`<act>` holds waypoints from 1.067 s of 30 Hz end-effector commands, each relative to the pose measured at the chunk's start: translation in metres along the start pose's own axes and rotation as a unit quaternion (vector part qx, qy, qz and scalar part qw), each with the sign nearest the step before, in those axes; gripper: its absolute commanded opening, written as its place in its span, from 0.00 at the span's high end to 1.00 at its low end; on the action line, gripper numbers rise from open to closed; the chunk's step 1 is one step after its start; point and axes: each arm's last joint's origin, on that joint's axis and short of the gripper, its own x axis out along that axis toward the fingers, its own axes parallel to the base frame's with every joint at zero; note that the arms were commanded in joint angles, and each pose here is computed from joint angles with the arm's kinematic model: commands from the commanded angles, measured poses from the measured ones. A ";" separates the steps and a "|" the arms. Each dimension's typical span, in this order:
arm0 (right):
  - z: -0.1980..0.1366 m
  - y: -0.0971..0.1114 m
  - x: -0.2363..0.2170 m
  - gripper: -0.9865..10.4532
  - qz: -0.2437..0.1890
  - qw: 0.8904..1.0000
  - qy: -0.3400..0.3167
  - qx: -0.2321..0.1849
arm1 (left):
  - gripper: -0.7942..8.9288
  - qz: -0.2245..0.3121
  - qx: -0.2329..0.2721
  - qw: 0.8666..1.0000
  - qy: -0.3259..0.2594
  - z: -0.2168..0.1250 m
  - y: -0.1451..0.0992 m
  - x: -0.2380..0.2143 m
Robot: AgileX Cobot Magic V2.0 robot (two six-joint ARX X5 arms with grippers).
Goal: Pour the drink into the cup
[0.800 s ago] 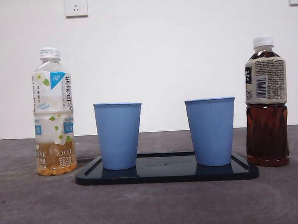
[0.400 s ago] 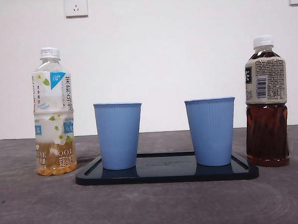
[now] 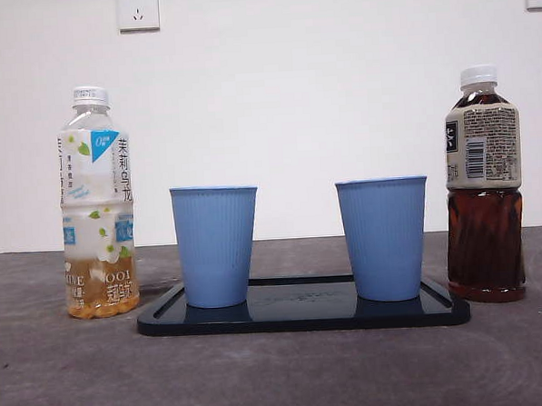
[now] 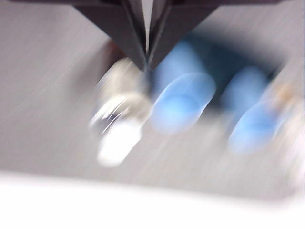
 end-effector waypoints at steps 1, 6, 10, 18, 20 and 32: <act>-0.010 -0.010 0.003 0.91 -0.047 0.995 -0.085 -0.011 | 0.91 -0.001 0.005 1.000 0.013 -0.007 -0.001 0.002; -0.068 -0.030 0.019 0.91 -0.144 0.974 -0.170 -0.041 | 0.91 -0.001 0.005 1.000 0.013 -0.007 -0.001 0.002; -0.098 -0.037 0.028 0.91 -0.182 0.967 -0.176 -0.036 | 0.91 -0.001 0.005 1.000 0.013 -0.007 -0.001 0.002; -0.134 -0.042 0.042 0.91 -0.191 0.968 -0.162 -0.028 | 0.91 -0.001 0.005 1.000 0.013 -0.007 -0.001 0.002; -0.137 -0.042 0.042 0.91 -0.191 0.970 -0.148 -0.025 | 0.91 -0.001 0.005 1.000 0.013 -0.007 -0.001 0.002; -0.153 -0.044 0.046 0.91 -0.192 0.979 -0.064 -0.006 | 0.91 -0.001 0.005 1.000 0.013 -0.007 -0.001 0.002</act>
